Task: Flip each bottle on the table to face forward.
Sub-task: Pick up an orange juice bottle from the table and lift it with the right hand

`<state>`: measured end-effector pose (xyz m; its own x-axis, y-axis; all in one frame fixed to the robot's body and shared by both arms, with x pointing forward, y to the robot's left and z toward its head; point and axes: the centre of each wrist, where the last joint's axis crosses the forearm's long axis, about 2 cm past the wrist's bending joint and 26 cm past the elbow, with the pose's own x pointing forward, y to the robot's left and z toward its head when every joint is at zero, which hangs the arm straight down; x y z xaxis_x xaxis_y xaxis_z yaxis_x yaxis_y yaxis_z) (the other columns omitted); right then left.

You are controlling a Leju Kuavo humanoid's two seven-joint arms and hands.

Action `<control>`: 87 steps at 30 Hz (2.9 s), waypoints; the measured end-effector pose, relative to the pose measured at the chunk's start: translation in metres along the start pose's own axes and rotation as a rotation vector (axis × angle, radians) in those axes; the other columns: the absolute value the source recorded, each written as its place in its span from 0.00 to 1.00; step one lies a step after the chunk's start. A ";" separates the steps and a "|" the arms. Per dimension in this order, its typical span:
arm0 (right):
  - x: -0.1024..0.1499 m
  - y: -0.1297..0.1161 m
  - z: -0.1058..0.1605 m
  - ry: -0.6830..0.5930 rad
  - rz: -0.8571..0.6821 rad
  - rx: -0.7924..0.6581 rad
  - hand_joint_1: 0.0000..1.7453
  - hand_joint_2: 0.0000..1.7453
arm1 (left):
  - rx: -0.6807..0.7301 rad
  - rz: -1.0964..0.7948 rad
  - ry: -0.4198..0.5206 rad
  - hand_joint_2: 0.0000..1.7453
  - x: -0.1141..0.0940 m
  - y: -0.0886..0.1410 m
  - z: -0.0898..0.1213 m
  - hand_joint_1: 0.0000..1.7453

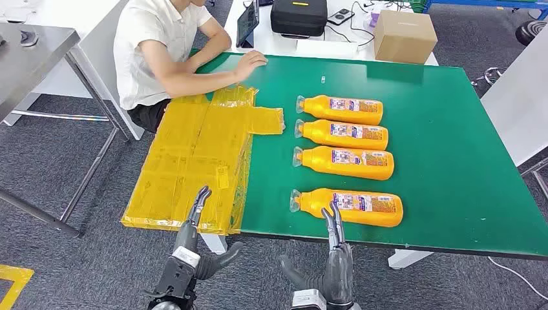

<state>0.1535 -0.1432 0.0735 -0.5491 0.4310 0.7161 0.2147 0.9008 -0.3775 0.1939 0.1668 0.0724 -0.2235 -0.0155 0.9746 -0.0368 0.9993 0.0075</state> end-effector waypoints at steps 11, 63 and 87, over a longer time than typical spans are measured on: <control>0.001 0.001 0.000 0.013 -0.013 -0.011 0.00 1.00 | 0.090 -0.064 -0.083 1.00 0.010 0.014 -0.010 0.00; -0.146 -0.155 -0.050 0.240 0.788 0.368 0.00 1.00 | -0.185 0.085 0.006 1.00 0.006 -0.045 -0.043 0.00; -0.164 -0.145 -0.081 0.291 0.772 0.555 0.00 1.00 | -0.223 0.093 0.019 1.00 0.009 -0.051 -0.045 0.00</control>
<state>0.2778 -0.3406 0.0580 -0.1822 0.9518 0.2466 -0.0194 0.2473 -0.9688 0.2376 0.1171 0.0909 -0.1976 0.0759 0.9773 0.1998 0.9792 -0.0357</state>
